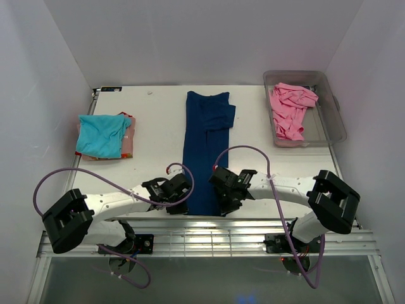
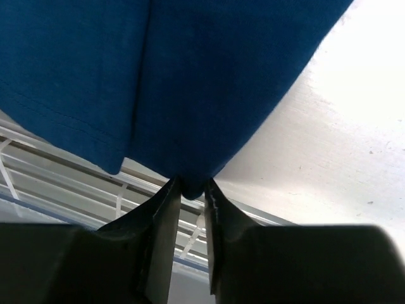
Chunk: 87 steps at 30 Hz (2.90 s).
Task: Fold and stack the t-shirts
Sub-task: Fold the tshirt
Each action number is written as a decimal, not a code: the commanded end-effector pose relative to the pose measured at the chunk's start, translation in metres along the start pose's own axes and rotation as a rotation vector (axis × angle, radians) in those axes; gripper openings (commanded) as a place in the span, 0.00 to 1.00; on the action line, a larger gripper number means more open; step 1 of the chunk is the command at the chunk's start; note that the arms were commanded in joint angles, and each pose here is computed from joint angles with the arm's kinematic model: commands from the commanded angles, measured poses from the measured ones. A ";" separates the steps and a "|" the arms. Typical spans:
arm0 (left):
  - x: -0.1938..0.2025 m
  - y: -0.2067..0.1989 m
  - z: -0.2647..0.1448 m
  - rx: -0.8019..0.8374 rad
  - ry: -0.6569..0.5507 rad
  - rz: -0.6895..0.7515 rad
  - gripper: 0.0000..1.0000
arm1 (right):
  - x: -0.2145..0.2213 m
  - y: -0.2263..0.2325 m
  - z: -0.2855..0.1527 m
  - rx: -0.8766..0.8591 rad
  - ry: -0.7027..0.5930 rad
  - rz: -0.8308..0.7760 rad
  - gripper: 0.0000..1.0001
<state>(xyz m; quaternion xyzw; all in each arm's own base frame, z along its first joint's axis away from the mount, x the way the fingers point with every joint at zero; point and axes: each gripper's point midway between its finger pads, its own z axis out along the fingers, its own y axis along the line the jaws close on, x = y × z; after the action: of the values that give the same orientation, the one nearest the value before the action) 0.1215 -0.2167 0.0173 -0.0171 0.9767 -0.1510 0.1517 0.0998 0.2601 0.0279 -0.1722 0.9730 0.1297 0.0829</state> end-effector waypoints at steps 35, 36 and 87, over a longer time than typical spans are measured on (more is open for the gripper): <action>-0.165 -0.067 -0.012 -0.031 -0.298 0.122 0.00 | -0.164 -0.041 -0.048 0.284 -0.328 -0.014 0.08; -0.173 -0.065 -0.010 -0.037 -0.305 0.116 0.00 | -0.178 -0.036 -0.053 0.275 -0.352 -0.016 0.08; -0.389 -0.073 -0.058 -0.030 -0.707 0.012 0.60 | -0.368 -0.133 -0.080 0.236 -0.577 0.043 0.44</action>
<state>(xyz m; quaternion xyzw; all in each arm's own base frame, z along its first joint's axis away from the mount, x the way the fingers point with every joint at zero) 0.4898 -0.2174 0.1493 -0.0647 0.8973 -0.0663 0.4316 0.4783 0.2197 0.1101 -0.0919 0.9395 0.0167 0.3296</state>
